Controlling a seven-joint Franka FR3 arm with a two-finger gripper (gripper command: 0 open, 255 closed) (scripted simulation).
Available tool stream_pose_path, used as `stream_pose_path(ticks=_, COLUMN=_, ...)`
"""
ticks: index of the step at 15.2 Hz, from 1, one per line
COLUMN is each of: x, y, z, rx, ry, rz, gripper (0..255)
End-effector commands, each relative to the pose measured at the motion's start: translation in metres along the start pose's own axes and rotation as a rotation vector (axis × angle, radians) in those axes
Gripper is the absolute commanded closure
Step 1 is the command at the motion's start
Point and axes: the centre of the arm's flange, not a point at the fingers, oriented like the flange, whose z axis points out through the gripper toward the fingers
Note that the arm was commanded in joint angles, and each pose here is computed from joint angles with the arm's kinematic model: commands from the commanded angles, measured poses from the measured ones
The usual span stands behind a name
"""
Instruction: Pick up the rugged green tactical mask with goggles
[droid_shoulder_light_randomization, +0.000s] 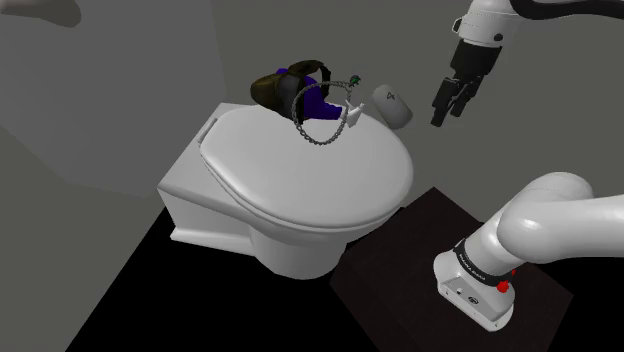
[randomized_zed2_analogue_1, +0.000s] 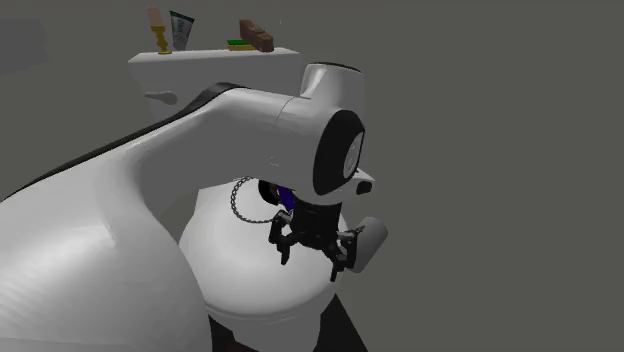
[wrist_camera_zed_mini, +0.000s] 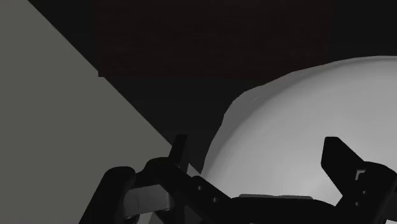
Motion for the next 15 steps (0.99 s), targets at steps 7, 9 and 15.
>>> stream_pose_path(ticks=7, x=0.037, y=-0.066, z=-0.014, rx=0.004, ry=0.032, rz=0.222, gripper=0)
stream_pose_path(ticks=9, x=0.052, y=-0.086, z=-0.019, rx=0.005, ry=0.043, rz=0.296, gripper=0)
stream_pose_path(ticks=15, x=0.105, y=-0.138, z=-0.036, rx=0.009, ry=0.075, rz=0.517, gripper=0)
